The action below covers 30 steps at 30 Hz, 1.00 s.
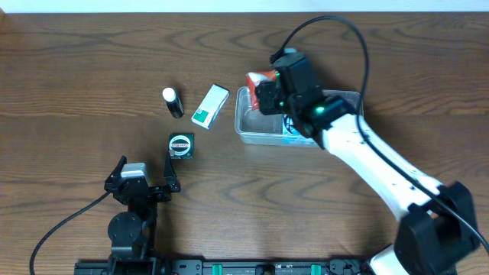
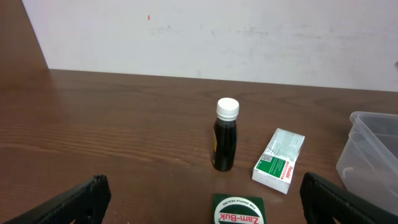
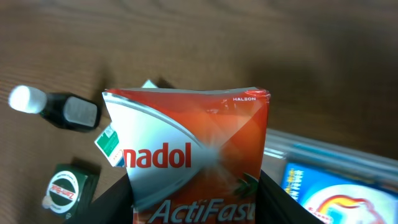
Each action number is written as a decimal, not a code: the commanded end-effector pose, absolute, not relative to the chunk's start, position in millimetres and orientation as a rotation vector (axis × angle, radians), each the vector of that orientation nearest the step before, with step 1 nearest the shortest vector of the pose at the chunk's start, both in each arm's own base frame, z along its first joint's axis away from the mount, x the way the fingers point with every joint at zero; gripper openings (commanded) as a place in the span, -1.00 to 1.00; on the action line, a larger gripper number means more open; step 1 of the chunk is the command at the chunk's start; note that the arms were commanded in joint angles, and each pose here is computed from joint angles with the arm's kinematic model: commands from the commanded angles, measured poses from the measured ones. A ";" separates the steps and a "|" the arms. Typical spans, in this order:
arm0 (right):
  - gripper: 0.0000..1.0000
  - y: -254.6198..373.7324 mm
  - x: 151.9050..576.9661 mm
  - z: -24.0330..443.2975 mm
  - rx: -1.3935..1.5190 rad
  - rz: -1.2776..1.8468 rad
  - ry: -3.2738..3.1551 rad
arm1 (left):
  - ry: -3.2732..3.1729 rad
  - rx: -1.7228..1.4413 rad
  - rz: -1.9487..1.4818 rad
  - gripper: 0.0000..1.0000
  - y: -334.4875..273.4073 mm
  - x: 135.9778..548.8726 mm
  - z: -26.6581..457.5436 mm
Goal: Pack container
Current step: 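Lift the red box and carry it over the container, then lower the red box into the container beside the blue box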
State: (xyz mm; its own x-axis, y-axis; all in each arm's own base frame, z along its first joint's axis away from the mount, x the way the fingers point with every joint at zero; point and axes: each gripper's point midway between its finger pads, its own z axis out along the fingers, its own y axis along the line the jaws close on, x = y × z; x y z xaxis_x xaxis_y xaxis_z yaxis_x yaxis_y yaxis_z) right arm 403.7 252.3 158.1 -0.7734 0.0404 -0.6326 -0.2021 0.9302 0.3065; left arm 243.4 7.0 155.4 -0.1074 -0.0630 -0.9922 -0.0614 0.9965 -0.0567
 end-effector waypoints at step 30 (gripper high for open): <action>0.04 228.1 377.8 89.5 0.108 0.221 2.639 | 1.723 -0.097 0.015 0.96 9.3 243.6 136.7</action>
State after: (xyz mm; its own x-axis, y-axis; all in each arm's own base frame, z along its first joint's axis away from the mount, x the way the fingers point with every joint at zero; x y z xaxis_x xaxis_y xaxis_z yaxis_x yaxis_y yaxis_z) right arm 376.2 230.8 92.3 -0.8870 0.0603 -0.4578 -0.0297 0.9819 0.1868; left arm 243.4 7.0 155.4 -0.1074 -0.0630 -0.9922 -0.0614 0.9965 -0.0567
